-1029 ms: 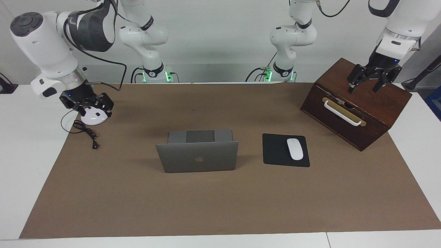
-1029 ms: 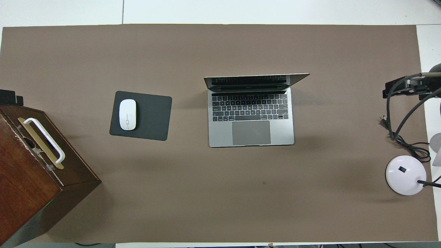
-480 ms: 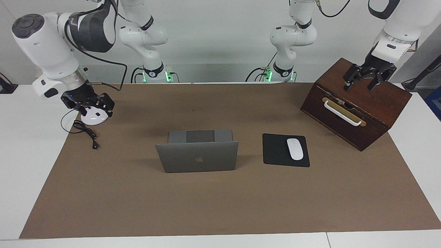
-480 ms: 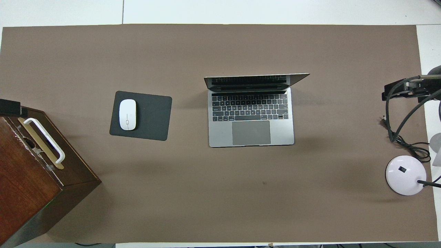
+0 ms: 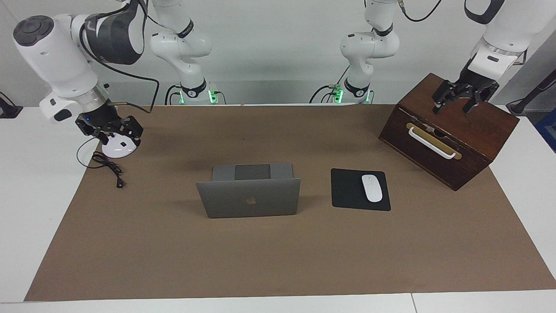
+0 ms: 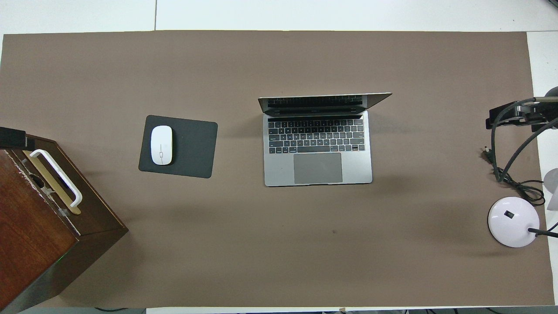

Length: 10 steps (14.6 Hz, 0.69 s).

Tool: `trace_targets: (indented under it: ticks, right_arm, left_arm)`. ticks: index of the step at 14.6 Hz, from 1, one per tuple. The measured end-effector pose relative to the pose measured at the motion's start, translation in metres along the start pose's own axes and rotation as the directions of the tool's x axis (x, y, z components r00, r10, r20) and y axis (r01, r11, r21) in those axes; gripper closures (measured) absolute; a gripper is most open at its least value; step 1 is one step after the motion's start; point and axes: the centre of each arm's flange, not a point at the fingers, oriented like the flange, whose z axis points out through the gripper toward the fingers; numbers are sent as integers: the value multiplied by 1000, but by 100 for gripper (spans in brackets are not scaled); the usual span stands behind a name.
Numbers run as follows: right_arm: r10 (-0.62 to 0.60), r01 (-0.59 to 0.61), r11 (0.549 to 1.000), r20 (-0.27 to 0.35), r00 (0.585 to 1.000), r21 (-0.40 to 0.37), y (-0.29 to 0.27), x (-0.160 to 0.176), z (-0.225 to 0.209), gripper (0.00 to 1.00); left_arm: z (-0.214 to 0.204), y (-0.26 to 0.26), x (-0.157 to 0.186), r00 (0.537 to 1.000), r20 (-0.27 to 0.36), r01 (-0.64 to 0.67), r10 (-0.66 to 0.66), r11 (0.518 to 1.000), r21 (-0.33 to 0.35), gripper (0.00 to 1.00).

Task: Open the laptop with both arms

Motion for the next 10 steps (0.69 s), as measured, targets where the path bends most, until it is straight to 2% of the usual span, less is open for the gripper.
trace_targets:
  ticks: [10]
  right_arm:
    - [3,-3,1000,1,1000,0,1,0,0,0]
  left_arm:
    - [0,-1,0,1000,1,2,-2,1000,0,0]
